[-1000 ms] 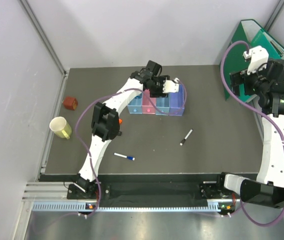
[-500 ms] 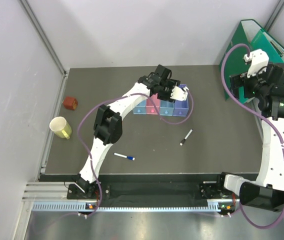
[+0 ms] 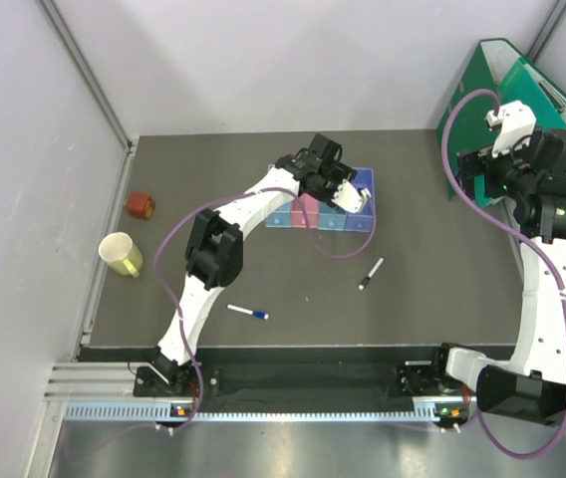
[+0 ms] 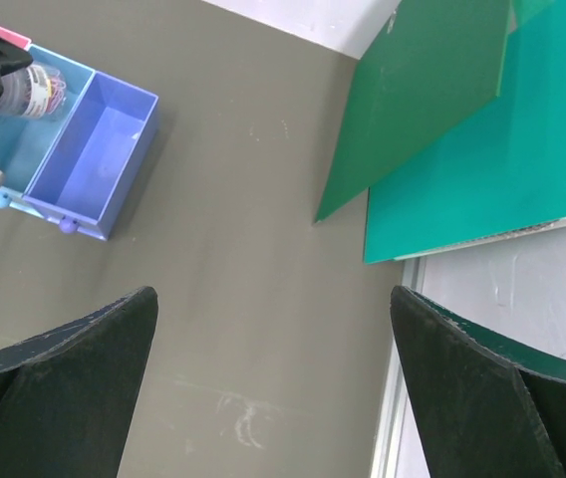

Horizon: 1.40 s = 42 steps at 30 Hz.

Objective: Sort the stationery into containers
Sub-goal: Place the stationery in the storage box.

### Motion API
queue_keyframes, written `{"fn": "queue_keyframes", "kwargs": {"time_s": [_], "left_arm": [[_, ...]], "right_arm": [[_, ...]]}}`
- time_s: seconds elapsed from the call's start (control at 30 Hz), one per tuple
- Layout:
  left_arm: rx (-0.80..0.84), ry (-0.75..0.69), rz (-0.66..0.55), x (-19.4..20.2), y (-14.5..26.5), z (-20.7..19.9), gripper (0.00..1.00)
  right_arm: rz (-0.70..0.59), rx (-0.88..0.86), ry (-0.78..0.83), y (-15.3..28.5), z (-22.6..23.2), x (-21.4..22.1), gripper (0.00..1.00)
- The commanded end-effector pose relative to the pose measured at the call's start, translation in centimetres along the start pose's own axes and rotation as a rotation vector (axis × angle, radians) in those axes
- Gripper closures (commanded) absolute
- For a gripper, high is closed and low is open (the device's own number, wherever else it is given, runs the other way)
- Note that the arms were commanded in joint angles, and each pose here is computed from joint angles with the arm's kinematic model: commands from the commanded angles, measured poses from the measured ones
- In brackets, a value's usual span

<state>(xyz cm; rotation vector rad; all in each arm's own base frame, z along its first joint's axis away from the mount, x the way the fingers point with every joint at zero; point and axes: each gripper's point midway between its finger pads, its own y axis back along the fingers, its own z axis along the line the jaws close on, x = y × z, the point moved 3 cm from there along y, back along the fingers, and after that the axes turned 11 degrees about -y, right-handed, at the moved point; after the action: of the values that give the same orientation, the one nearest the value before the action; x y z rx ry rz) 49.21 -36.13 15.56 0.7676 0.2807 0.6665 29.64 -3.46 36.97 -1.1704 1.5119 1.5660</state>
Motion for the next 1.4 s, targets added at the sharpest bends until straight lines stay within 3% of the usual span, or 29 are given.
{"fn": "queue_keyframes", "kwargs": {"time_s": [0.0,0.37,0.53,0.97,1.37], "left_arm": [[-0.076,-0.148,0.033,-0.3,2.8,3.2,1.0],[0.02,-0.258,0.014,-0.7,2.4,1.9,0.97],[0.024,-0.278,0.038,-0.4,2.2,1.9,0.77],[0.025,-0.271,0.046,-0.5,1.8,1.6,0.51],[0.075,-0.331,0.061,-0.5,2.2,0.8,0.4]], "right_arm": [[-0.068,0.008,-0.003,1.1,0.0,-1.1,0.0],[-0.075,-0.001,-0.008,1.2,0.1,-0.9,0.0],[-0.077,-0.002,-0.012,1.2,0.1,-0.8,0.0],[-0.08,-0.009,-0.023,1.3,0.2,-0.8,0.0],[-0.083,-0.02,-0.035,1.2,0.3,-0.8,0.0]]}}
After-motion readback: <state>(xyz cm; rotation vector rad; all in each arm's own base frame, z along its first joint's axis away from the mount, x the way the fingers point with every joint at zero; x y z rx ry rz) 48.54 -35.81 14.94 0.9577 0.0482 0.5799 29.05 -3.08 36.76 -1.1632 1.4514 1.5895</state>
